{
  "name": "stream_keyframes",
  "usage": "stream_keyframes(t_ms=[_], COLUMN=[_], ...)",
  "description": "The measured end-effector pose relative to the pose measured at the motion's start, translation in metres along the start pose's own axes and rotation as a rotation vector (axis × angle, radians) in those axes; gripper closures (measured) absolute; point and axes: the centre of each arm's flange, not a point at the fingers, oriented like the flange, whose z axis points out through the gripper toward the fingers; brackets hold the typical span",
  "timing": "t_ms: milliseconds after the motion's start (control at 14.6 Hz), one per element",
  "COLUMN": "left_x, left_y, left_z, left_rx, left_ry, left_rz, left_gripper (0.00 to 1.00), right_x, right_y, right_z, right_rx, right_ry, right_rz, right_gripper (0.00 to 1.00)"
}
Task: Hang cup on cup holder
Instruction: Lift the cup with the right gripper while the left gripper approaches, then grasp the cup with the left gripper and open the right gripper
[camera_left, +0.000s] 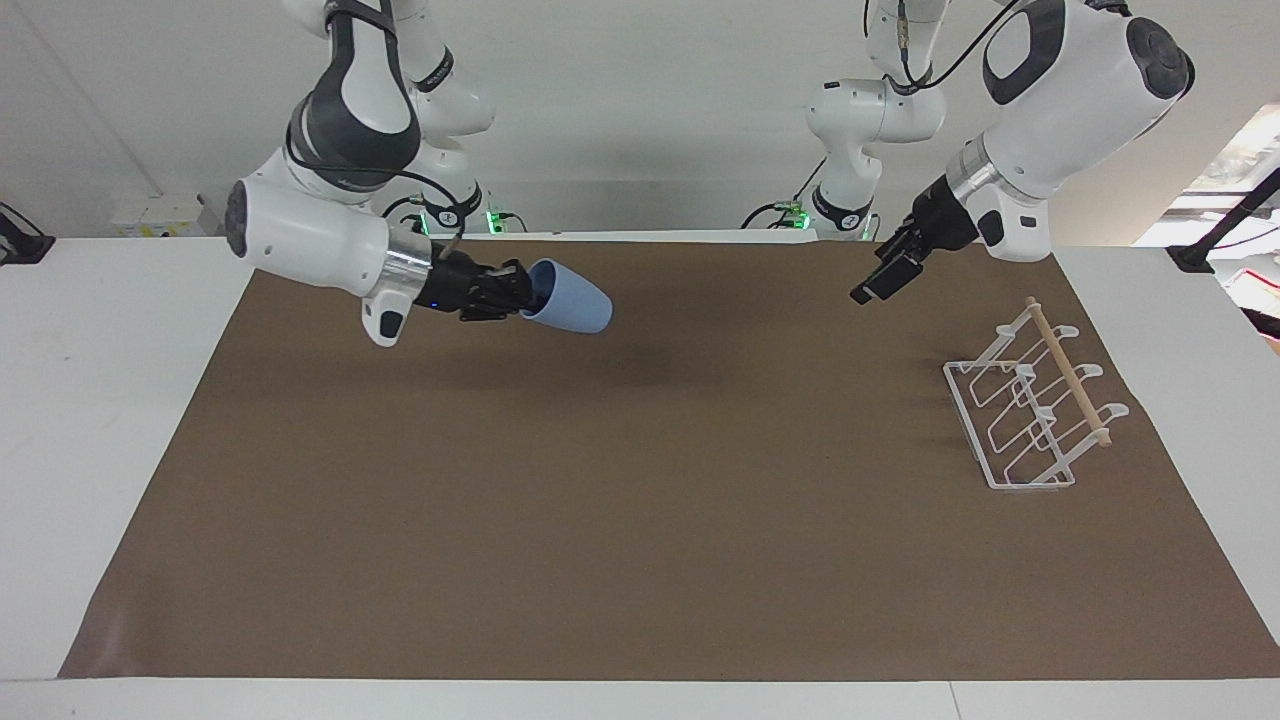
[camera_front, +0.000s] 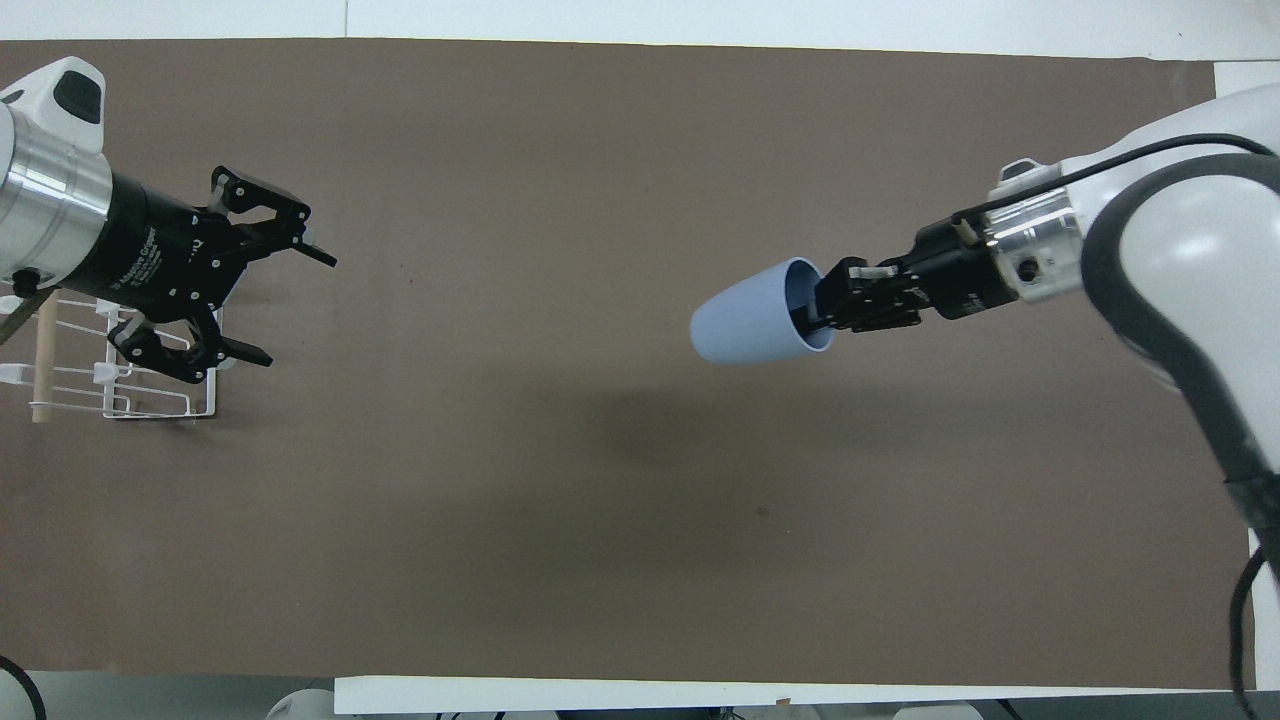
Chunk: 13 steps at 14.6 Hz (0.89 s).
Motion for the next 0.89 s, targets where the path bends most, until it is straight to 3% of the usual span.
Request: stream_keyframes(t_ms=[205, 410, 888], left_x=[-0.012, -0.027, -0.044], left_y=[0.009, 0.015, 0.016], left_z=[0.000, 0.005, 0.042], left_rx=[-0.052, -0.068, -0.027], left_ry=[-0.028, -0.037, -0.149], left_rz=[-0.262, -0.460, -0.555], left_gripper=[0.00, 0.00, 0.00], right_x=[-0.009, -0.023, -0.039], right_y=[-0.046, -0.075, -0.102], right_z=[0.053, 0.090, 0.119], right_rx=[0.048, 0.069, 0.100], right_ry=[0.041, 0.039, 0.032], right_rz=[0.106, 0.175, 0.236], right_gripper=[0.96, 0.96, 0.96])
